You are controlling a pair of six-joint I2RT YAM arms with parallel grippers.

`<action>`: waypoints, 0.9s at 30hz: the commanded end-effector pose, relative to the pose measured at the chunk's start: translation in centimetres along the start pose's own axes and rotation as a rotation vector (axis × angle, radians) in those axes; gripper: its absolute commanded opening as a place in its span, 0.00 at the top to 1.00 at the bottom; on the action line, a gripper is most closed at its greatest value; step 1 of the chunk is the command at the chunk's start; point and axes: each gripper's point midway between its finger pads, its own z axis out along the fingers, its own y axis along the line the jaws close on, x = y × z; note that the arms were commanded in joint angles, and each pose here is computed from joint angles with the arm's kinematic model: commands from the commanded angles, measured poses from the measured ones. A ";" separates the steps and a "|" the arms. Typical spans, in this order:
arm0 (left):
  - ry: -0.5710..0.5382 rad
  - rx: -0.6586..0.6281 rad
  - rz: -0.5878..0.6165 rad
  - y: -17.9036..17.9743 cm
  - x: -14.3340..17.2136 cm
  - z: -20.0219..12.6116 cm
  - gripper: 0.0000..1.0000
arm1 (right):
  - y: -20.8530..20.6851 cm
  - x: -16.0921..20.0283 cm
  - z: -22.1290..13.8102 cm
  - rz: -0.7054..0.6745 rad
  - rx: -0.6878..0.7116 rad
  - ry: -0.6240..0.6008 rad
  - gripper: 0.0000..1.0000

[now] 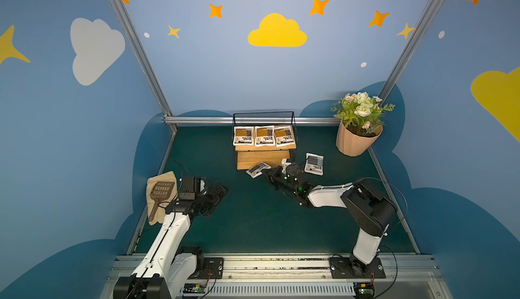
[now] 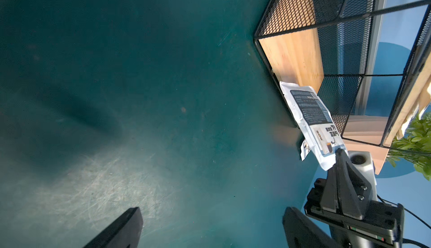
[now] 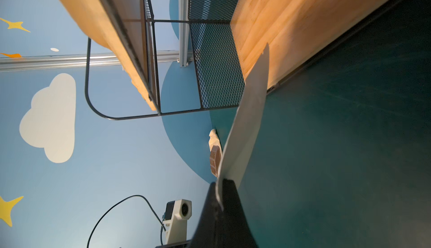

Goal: Place the bagged coffee beans on the shelf by color
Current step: Place the bagged coffee beans on the shelf.

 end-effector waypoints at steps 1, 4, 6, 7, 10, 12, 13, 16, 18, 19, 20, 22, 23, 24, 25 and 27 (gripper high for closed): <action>-0.015 0.044 0.039 -1.5 -0.7 -0.6 0.00 | 3.2 -1.0 0.6 -0.012 -0.109 -0.047 1.00; -0.011 0.045 0.047 -1.6 -0.6 -0.7 0.00 | 2.8 -1.8 1.3 -0.004 -0.108 -0.074 1.00; -0.010 0.041 0.048 -1.5 -0.6 -0.7 0.00 | 2.8 -2.4 1.9 0.000 -0.128 -0.093 1.00; -0.008 0.040 0.048 -1.5 -0.6 -0.7 0.00 | 2.7 -2.7 2.1 0.006 -0.131 -0.100 1.00; -0.009 0.041 0.045 -1.5 -0.7 -0.5 0.00 | 1.7 -3.5 3.1 0.017 -0.117 -0.122 1.00; -0.008 0.041 0.042 -1.5 -0.8 -0.4 0.00 | 0.7 -4.0 3.8 0.023 -0.101 -0.138 1.00; -0.008 0.042 0.040 -1.6 -0.9 -0.3 0.00 | 0.0 -4.1 4.1 0.024 -0.088 -0.144 1.00; -0.005 0.041 0.042 -1.7 -1.1 -0.2 0.00 | -1.5 -4.4 5.3 0.032 -0.062 -0.163 1.00; -0.006 0.040 0.045 -1.9 -1.3 -0.2 0.00 | -2.7 -4.6 6.0 0.049 -0.040 -0.172 1.00; -0.005 0.039 0.046 -2.0 -1.3 -0.1 0.00 | -3.1 -4.6 6.3 0.051 -0.036 -0.174 1.00; -0.005 0.038 0.046 -2.0 -1.4 -0.1 0.00 | -3.4 -4.6 6.6 0.055 -0.029 -0.177 1.00; -0.005 0.040 0.044 -2.1 -1.4 -0.2 0.00 | -4.2 -4.6 7.0 0.069 -0.004 -0.187 1.00; -0.004 0.045 0.044 -2.3 -1.5 -0.1 0.00 | -4.5 -4.5 7.2 0.073 0.005 -0.194 1.00; -0.006 0.047 0.043 -2.3 -1.5 -0.2 0.00 | -4.8 -4.4 7.5 0.081 0.017 -0.198 1.00; -0.006 0.046 0.041 -2.3 -1.5 -0.1 0.00 | -5.0 -4.4 7.7 0.088 0.026 -0.201 1.00; -0.007 0.048 0.040 -2.4 -1.6 -0.1 0.00 | -5.3 -4.2 8.3 0.101 0.040 -0.208 1.00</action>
